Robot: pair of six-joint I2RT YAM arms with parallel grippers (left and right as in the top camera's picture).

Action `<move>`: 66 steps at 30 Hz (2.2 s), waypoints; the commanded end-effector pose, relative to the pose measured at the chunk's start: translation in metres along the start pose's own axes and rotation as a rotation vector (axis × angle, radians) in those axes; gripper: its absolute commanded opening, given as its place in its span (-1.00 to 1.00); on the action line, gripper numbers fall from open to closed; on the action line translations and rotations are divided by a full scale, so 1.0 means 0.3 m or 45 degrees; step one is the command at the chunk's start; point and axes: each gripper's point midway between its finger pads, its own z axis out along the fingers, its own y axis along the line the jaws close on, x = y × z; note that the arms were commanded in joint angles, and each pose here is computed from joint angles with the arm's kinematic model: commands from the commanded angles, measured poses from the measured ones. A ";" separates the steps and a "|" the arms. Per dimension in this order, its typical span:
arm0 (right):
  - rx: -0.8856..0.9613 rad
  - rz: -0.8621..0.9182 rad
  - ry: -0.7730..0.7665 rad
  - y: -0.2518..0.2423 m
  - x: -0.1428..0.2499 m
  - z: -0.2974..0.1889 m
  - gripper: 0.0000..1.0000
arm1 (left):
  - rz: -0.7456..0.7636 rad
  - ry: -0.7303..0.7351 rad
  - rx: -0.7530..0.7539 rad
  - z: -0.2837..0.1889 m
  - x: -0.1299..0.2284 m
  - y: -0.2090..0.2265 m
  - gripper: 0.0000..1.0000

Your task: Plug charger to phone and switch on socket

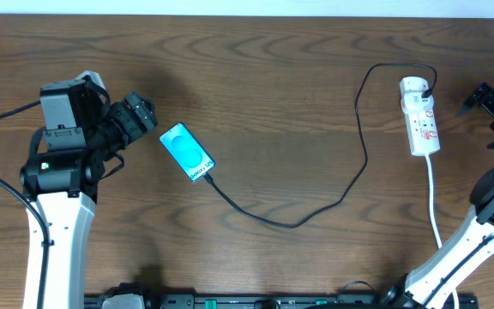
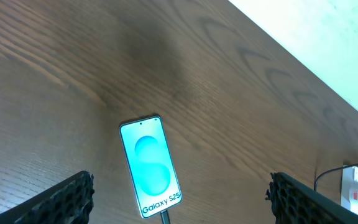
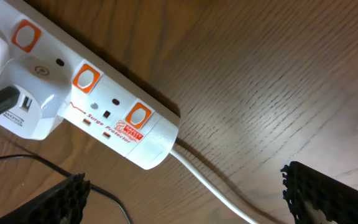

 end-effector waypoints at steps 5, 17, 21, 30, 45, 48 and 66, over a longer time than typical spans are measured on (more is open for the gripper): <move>-0.077 -0.016 0.100 0.041 0.014 0.083 0.99 | 0.008 -0.008 -0.019 0.002 -0.005 0.011 0.82; -0.111 -0.040 0.122 0.054 -0.002 0.138 0.99 | 0.009 -0.012 -0.017 0.002 -0.008 0.010 0.81; -0.128 -0.053 0.128 0.063 0.001 0.140 0.99 | 0.009 -0.012 -0.017 0.002 -0.008 0.010 0.81; -0.141 -0.080 0.138 0.069 0.008 0.139 0.99 | 0.009 -0.012 -0.017 0.002 -0.008 0.010 0.81; -0.142 -0.104 0.136 0.073 0.008 0.140 0.98 | 0.009 -0.011 -0.017 0.002 -0.008 0.010 0.81; -0.142 -0.106 0.130 0.073 0.005 0.140 0.99 | 0.009 -0.011 -0.017 0.002 -0.008 0.010 0.81; -0.160 -0.274 0.072 0.083 -0.026 0.142 0.98 | 0.009 -0.011 -0.017 0.002 -0.008 0.010 0.81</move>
